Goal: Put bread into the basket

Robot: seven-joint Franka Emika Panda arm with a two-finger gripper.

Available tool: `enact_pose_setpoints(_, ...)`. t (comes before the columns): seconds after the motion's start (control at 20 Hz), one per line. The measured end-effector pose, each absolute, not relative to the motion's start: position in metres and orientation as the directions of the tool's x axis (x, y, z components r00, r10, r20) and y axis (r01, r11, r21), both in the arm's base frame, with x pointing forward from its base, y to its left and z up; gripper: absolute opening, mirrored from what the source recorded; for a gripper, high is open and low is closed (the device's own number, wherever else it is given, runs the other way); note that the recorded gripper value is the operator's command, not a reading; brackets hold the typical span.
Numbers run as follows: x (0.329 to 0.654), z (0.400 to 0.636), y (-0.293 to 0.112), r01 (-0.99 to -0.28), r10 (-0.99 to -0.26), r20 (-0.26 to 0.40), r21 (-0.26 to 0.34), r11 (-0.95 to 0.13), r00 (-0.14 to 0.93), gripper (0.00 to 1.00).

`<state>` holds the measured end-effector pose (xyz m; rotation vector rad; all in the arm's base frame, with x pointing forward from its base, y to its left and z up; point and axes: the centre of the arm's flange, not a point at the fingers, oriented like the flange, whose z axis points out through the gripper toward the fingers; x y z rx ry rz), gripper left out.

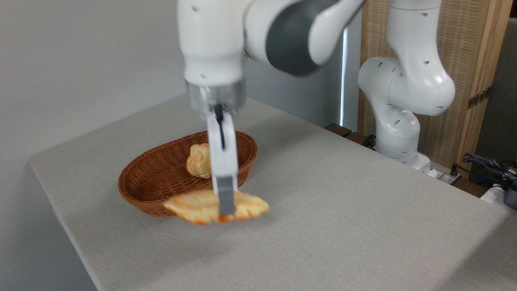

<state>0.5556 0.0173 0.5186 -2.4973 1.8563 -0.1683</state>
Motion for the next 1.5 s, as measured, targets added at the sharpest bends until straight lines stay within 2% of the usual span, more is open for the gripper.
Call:
enact_pose_setpoints(0.05,0.557,0.535,-0.005,-0.943,-0.946,0.078,-0.084,-0.321,0.315,0.54)
enact_pose_setpoints(0.15,0.555,0.553,-0.046,-0.925,-0.926,0.083,-0.068,-0.373,0.367,0.57)
enact_pose_setpoints(0.2,0.552,0.555,-0.063,-0.915,-0.915,0.081,-0.056,-0.399,0.394,0.65)
enact_pose_setpoints(0.25,0.549,0.554,-0.083,-0.895,-0.895,0.080,-0.043,-0.443,0.439,0.78)
enact_pose_setpoints(0.3,0.546,0.553,-0.101,-0.865,-0.864,0.081,-0.033,-0.501,0.497,1.00)
enact_pose_setpoints(0.4,0.543,0.553,-0.120,-0.798,-0.797,0.083,-0.021,-0.602,0.599,1.00)
enact_pose_setpoints(0.45,0.542,0.552,-0.127,-0.788,-0.786,0.082,-0.018,-0.616,0.613,1.00)
enact_pose_setpoints(0.85,0.546,0.538,-0.132,-0.778,-0.775,0.077,0.017,-0.628,0.627,1.00)
enact_pose_setpoints(1.1,0.548,0.538,-0.126,-0.770,-0.767,0.078,0.017,-0.638,0.637,1.00)
enact_pose_setpoints(1.5,0.553,0.578,-0.016,-0.631,-0.628,0.139,-0.024,-0.775,0.766,1.00)
